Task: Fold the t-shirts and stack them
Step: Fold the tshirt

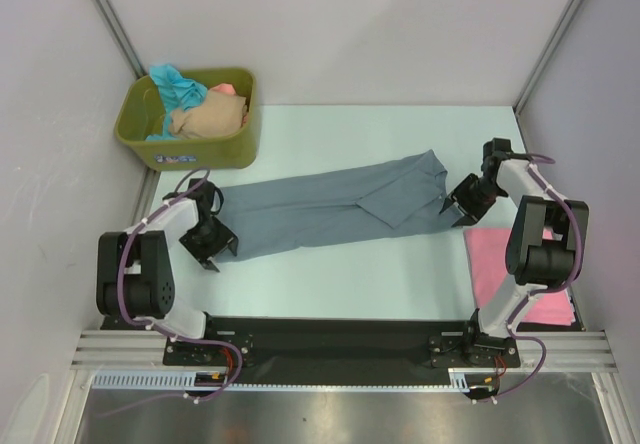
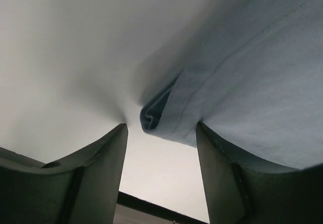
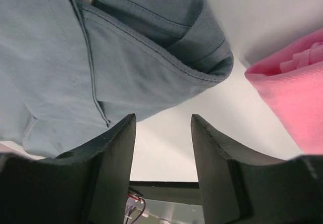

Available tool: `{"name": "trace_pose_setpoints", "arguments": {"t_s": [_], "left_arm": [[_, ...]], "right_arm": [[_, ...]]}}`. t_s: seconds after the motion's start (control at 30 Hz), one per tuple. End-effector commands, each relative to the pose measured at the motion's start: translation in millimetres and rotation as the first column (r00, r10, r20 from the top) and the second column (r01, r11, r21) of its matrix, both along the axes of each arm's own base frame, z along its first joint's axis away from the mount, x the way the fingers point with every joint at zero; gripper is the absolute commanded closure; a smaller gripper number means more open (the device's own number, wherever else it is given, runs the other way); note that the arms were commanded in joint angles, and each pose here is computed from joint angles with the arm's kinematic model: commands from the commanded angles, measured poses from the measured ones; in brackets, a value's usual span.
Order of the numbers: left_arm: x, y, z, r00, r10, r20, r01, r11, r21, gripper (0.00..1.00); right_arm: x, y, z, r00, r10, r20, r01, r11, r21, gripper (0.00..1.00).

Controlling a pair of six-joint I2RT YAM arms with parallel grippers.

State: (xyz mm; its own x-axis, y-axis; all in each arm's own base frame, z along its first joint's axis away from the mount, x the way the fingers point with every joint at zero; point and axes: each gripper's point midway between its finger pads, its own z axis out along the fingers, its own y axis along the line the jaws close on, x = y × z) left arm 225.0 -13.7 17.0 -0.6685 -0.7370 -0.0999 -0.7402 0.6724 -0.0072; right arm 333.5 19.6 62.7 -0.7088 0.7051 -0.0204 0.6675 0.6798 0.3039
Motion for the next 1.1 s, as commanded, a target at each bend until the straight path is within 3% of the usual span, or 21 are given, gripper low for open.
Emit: {"name": "trace_pose_setpoints", "arguments": {"t_s": [0.0,0.2,0.53,0.63,0.67,0.73,0.83,1.07], "left_arm": [[8,8,-5,1.000,0.023,0.012,-0.024,0.999,0.024,0.39],[15,16,-4,1.000,0.003,0.022,-0.004,0.998,0.059,0.60],[14,26,-5,1.000,-0.005,0.007,0.004,0.996,0.088,0.76],[10,32,-6,1.000,0.007,-0.006,-0.006,0.995,0.099,0.83],[8,34,-6,1.000,0.011,-0.008,-0.011,0.995,0.100,0.86],[4,44,-5,0.999,0.040,-0.010,-0.039,0.993,0.108,0.92],[0,59,-3,0.997,0.074,-0.004,-0.073,0.990,0.123,1.00],[-14,65,-5,0.993,0.115,-0.018,-0.112,0.986,0.123,0.98]], "right_arm": [[-4,-1,-8,1.000,-0.016,-0.023,0.016,1.000,-0.007,0.46],[-2,-5,-18,0.999,-0.029,-0.038,0.029,0.999,-0.025,0.45],[-2,-19,-39,0.997,-0.053,-0.058,0.048,0.995,-0.083,0.48],[-2,-25,-48,0.996,-0.042,-0.075,0.033,0.993,-0.115,0.61],[-4,-26,-49,0.996,-0.041,-0.080,0.031,0.992,-0.124,0.82],[-12,-30,-51,0.994,-0.040,-0.101,0.024,0.988,-0.152,1.00],[-23,-33,-48,0.993,-0.030,-0.111,0.009,0.982,-0.190,1.00],[-45,-16,-42,0.992,0.007,-0.125,-0.029,0.984,-0.178,1.00]]}}
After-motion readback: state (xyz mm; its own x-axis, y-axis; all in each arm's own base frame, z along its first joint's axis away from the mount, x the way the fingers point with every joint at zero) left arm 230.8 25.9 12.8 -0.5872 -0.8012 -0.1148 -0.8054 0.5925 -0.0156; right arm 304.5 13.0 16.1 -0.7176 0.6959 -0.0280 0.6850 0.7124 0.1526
